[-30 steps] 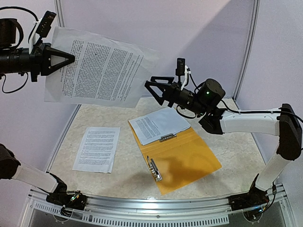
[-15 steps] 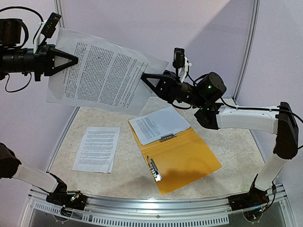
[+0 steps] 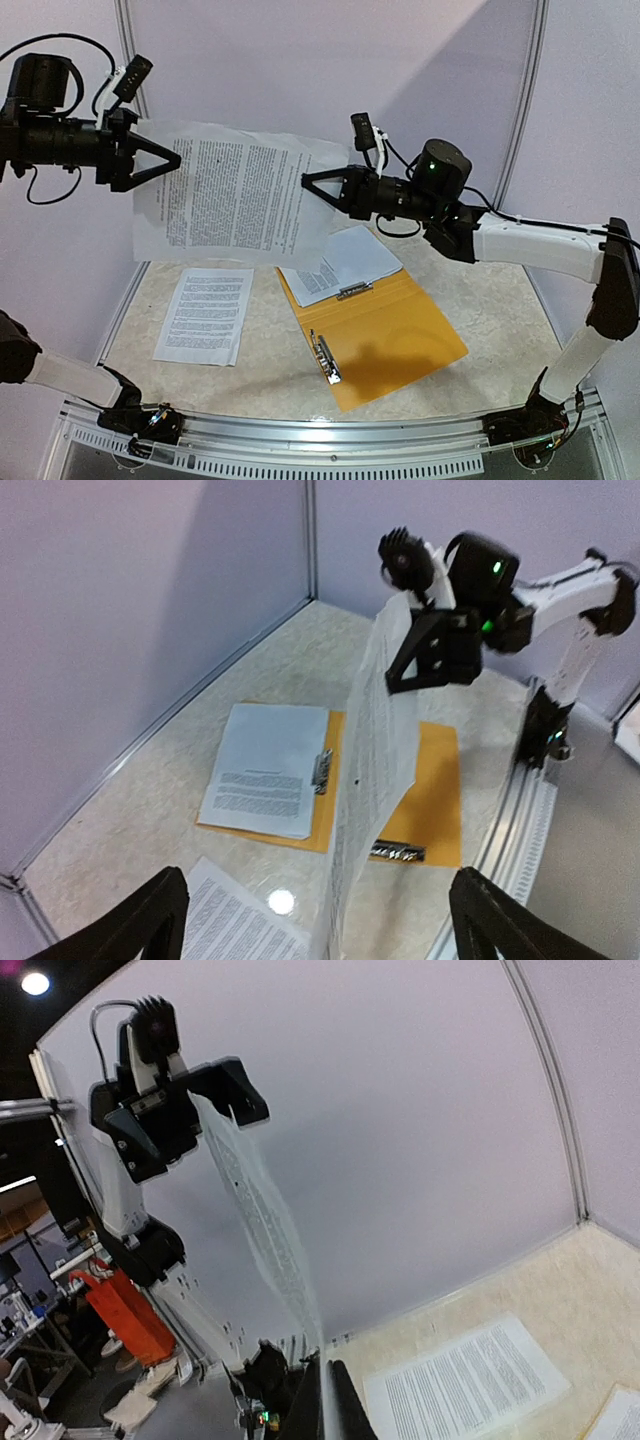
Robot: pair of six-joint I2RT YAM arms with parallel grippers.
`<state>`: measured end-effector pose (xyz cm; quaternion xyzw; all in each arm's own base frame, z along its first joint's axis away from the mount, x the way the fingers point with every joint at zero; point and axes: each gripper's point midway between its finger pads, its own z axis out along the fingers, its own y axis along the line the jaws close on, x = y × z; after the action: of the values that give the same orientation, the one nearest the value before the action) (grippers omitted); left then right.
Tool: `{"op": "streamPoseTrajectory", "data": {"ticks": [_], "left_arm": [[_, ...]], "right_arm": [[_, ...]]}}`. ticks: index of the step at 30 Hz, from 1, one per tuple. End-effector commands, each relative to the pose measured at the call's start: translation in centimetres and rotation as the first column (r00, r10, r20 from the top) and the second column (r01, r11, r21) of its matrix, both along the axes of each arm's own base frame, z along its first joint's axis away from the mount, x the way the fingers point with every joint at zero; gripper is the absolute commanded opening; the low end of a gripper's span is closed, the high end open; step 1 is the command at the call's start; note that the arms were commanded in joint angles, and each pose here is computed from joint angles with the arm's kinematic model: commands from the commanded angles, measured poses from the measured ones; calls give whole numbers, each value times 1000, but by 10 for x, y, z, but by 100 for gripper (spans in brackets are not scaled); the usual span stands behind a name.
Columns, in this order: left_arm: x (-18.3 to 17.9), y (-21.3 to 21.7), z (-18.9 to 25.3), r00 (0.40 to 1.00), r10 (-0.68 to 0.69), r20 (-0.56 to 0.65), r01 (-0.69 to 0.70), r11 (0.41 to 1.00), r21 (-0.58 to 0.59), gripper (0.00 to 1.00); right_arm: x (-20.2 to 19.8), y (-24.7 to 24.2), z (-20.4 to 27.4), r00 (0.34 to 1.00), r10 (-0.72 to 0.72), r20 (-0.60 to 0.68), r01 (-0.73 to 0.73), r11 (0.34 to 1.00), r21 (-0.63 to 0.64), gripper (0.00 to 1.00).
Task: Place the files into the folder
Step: Pass from the left arm to the right, then place the file in the spring clip on the folder.
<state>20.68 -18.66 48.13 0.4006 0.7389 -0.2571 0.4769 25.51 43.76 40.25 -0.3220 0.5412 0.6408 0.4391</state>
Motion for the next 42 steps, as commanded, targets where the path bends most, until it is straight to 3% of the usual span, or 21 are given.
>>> {"op": "streamPoseTrajectory", "data": {"ticks": [1, 4, 9, 13, 18, 26, 34, 42], "left_arm": [[33, 25, -25, 982, 185, 38, -188, 976, 112, 96], [50, 33, -56, 969, 247, 14, -245, 949, 197, 96], [70, 27, -121, 965, 250, -83, -215, 929, 303, 93], [76, 11, -173, 957, 214, -197, -135, 927, 351, 90], [82, -10, -235, 952, 175, -252, -45, 892, 449, 88], [92, -52, -311, 947, 132, -292, 58, 826, 560, 86], [89, -76, -374, 931, 117, -346, 138, 763, 631, 86], [91, -77, -411, 912, 144, -385, 167, 727, 666, 84]], "right_arm": [[-7, -33, -39, 988, -10, -151, -44, 934, -354, 0], [-16, -64, -77, 957, -41, -288, -127, 833, -538, 0], [-35, -115, -112, 895, -156, -418, -186, 721, -668, 0], [-47, -154, -129, 864, -287, -414, -158, 625, -764, 0], [-48, -205, -150, 805, -468, -364, -125, 467, -875, 0], [-51, -240, -186, 758, -565, -324, -202, 269, -942, 0], [-11, -236, -213, 774, -517, -365, -215, 327, -920, 0], [13, -238, -252, 826, -419, -377, -284, 269, -920, 0]]}}
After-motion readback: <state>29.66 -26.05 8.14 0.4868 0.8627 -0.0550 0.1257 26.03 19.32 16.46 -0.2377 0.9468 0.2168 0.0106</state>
